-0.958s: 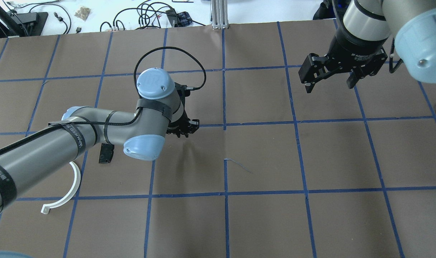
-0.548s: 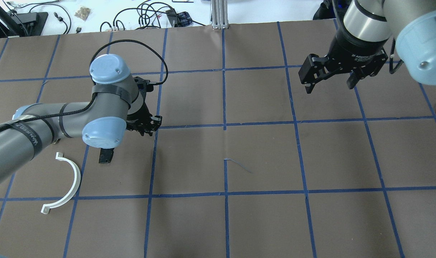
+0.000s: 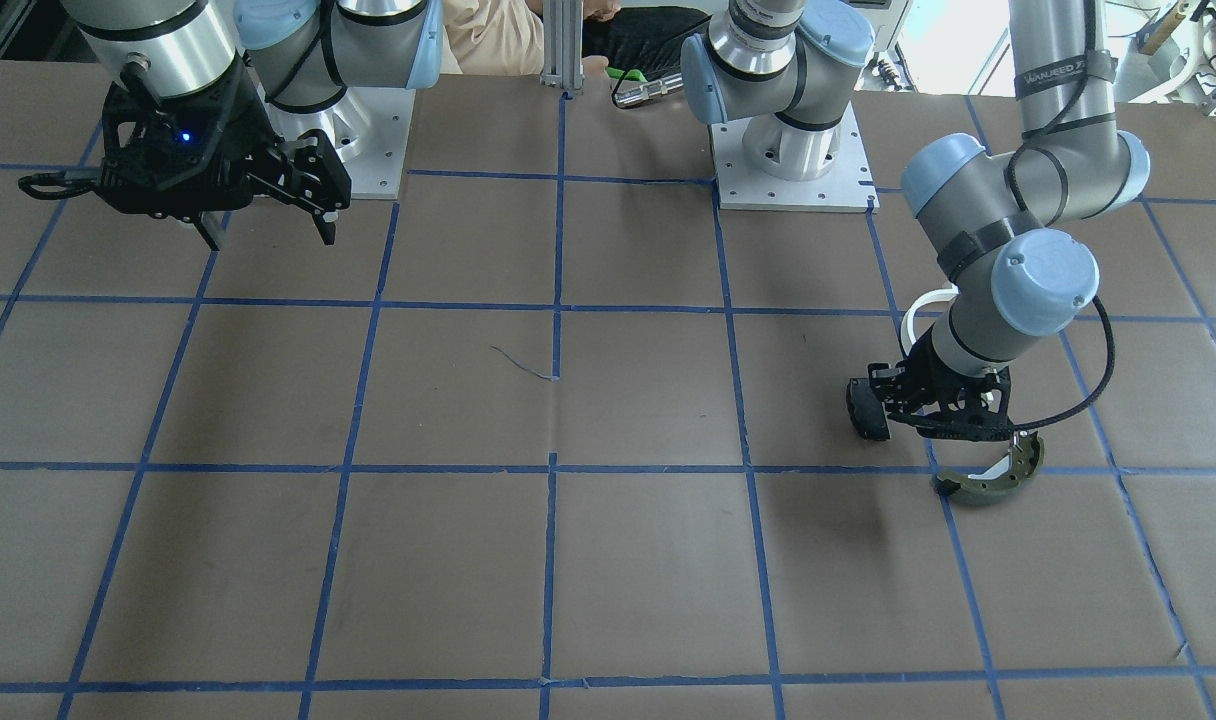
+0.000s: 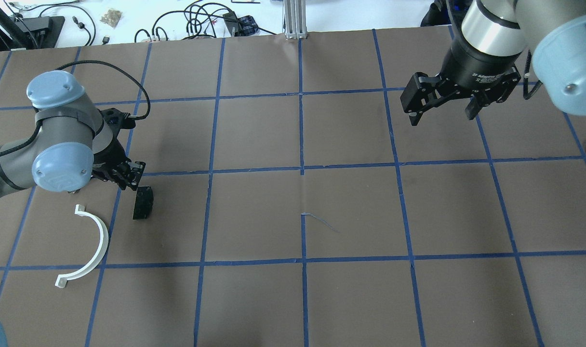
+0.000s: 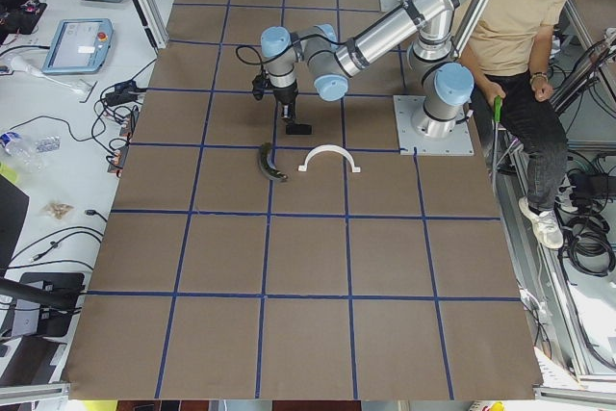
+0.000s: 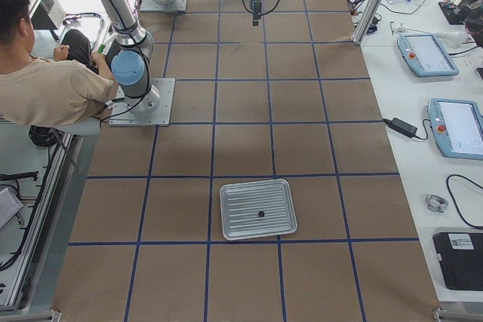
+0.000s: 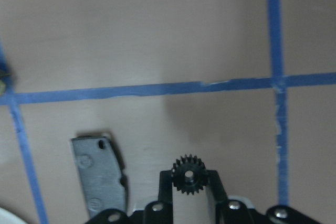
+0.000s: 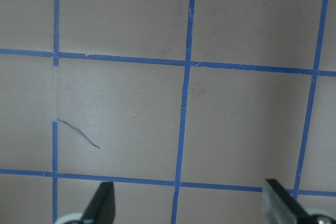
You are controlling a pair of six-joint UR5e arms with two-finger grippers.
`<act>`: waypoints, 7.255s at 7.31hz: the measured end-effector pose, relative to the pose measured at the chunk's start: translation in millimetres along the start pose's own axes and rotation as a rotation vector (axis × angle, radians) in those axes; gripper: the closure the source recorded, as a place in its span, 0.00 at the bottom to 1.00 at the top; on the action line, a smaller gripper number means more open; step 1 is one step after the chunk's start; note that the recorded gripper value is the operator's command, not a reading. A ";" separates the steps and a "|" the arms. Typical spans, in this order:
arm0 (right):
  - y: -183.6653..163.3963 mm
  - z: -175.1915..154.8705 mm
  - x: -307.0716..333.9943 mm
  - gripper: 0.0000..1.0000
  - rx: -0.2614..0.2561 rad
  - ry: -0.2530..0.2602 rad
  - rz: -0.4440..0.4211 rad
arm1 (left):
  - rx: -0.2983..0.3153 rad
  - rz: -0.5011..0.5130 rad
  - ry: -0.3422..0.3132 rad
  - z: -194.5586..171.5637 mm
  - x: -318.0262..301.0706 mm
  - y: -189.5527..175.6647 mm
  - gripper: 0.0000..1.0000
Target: Place bearing gear from tray to pile
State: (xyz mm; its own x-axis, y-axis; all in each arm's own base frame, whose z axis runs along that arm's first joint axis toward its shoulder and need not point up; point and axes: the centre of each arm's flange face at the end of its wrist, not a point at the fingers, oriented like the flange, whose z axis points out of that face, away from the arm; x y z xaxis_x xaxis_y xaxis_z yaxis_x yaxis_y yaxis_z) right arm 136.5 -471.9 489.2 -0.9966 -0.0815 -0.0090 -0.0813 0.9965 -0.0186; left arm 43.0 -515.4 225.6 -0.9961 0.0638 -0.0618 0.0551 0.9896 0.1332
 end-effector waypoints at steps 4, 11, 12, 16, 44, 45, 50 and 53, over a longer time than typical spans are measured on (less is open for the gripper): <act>1.3 -1.1 -0.1 0.00 0.001 0.001 -0.001 | -0.039 -0.009 -0.005 25.7 -22.2 -8.6 0.00; 3.8 3.6 -0.2 0.00 -0.008 0.002 -0.003 | 0.027 0.015 -0.050 -29.5 42.7 0.3 0.00; 5.2 5.1 -0.4 0.00 -0.010 0.000 -0.001 | 0.036 0.011 -0.029 -46.6 60.8 4.8 0.00; 5.7 6.1 -0.6 0.00 0.007 0.000 0.005 | 0.011 -0.013 0.066 -123.5 113.7 35.9 0.00; 22.0 286.8 627.5 0.21 -0.033 0.003 -0.062 | 0.223 -0.018 0.026 -277.3 193.8 54.1 0.00; 23.0 295.0 631.2 0.26 -0.038 -0.005 -0.061 | 0.223 -0.018 0.026 -276.9 193.8 54.0 0.00; 25.7 302.5 632.8 0.50 -0.056 -0.010 -0.059 | 0.221 -0.017 0.026 -276.4 193.8 54.7 0.00; 25.0 303.0 635.8 0.52 -0.055 0.010 -0.060 | 0.223 -0.017 0.026 -277.1 193.8 54.5 0.00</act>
State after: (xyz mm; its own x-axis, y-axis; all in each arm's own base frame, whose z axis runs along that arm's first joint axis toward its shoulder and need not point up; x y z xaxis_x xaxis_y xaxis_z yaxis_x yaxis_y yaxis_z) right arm -496.0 -504.2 180.1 -0.9900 -0.1407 0.0007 -0.1406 0.9894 0.0359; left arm -166.3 -484.9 495.0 -0.9983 0.0462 -0.0364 0.0494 0.9947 -0.0898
